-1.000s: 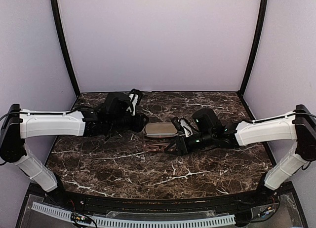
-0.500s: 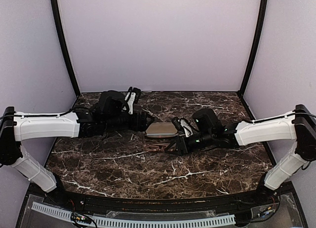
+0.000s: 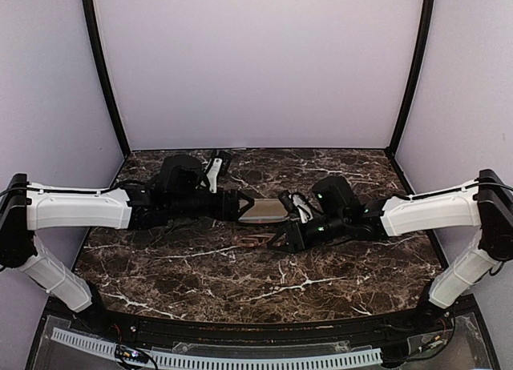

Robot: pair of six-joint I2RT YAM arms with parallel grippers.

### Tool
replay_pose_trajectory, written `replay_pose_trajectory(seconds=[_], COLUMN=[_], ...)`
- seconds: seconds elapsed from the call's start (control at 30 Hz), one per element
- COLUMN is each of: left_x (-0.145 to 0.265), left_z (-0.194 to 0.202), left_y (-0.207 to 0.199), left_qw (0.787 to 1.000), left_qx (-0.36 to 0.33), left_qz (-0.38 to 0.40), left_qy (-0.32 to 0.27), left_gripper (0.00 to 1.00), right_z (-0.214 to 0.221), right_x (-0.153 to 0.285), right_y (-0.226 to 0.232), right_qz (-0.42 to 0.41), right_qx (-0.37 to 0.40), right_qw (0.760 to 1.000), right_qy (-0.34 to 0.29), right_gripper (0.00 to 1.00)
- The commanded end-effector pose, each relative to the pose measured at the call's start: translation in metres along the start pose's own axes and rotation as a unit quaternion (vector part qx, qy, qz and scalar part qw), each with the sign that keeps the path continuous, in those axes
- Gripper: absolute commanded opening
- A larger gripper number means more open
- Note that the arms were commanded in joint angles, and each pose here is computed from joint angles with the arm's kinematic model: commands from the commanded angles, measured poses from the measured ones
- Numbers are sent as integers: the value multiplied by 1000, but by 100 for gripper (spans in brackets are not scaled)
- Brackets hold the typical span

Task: Organize the sunglasses
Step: Fold the left temple of the sunglasses on the sunglasses.

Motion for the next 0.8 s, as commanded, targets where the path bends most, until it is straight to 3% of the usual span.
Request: replay_pose_trajectory(seconds=[0.0, 0.5, 0.77], left_x=[-5, -12, -6], left_z=[12, 40, 40], left_y=[-7, -26, -24], left_qw=[999, 980, 981], left_qx=[2, -27, -48], left_qz=[46, 177, 168], left_qy=[27, 90, 81], left_gripper=[68, 74, 76], right_z=[-14, -16, -12], right_x=[1, 2, 5], right_y=[4, 3, 3], right_qz=[-13, -28, -31], right_qx=[9, 1, 1], right_qw=[1000, 999, 999], right_qy=[-22, -31, -31], right_gripper=[29, 29, 28])
Point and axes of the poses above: each gripper's point midway between its finger pads, its own x axis back along the fingers, its own y axis along the line the jaws close on, z = x × y, the point moved 7 cm from there along x, back along the fingers, and after that the axes turned 5 degrees about x, right-handed, at the moved point
